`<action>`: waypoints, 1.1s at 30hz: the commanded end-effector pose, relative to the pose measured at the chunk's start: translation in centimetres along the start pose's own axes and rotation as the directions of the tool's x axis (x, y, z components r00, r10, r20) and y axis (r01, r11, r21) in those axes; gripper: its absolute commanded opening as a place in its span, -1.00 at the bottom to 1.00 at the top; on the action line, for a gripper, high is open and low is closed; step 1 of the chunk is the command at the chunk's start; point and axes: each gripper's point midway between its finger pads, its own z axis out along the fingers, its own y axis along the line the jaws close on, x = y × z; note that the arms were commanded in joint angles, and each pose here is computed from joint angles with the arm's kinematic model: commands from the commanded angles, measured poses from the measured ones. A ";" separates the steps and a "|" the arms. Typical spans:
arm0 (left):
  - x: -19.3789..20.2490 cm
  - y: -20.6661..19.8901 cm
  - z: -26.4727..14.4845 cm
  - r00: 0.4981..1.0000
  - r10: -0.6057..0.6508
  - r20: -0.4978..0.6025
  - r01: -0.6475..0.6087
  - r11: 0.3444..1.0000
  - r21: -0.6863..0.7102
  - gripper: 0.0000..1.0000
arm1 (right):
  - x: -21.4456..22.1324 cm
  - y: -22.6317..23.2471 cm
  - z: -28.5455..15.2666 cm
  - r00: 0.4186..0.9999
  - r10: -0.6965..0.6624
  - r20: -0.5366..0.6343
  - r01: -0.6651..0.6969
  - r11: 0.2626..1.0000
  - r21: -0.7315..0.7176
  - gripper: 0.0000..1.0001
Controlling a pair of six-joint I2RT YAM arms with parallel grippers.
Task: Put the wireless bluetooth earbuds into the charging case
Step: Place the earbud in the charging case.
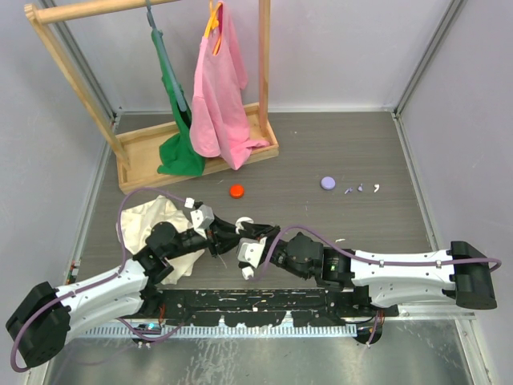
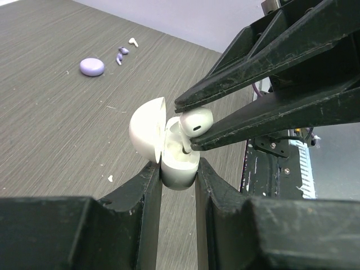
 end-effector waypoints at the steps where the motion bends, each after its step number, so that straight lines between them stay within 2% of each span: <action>1: -3.0 0.5 0.2 0.993 0.038 0.108 -0.034 0.999 -0.038 -1.00 | -1.5 -0.1 0.0 0.996 0.075 0.052 -0.075 0.997 -0.003 -0.45; 10: -3.2 0.5 0.0 0.991 0.046 0.123 -0.041 0.998 -0.044 -0.99 | -0.5 -0.3 0.6 0.988 0.151 -0.023 -0.150 0.988 0.040 -0.41; 25: -2.6 0.7 0.1 0.993 0.067 0.100 -0.063 0.997 -0.046 -1.00 | -3.4 -4.0 -0.8 0.957 0.291 0.014 -0.290 0.949 0.123 0.07; 33: -2.5 0.9 0.1 0.993 0.068 0.095 -0.063 0.997 -0.052 -1.00 | -2.0 -6.3 -2.1 0.937 0.343 -0.059 -0.318 0.913 0.254 0.15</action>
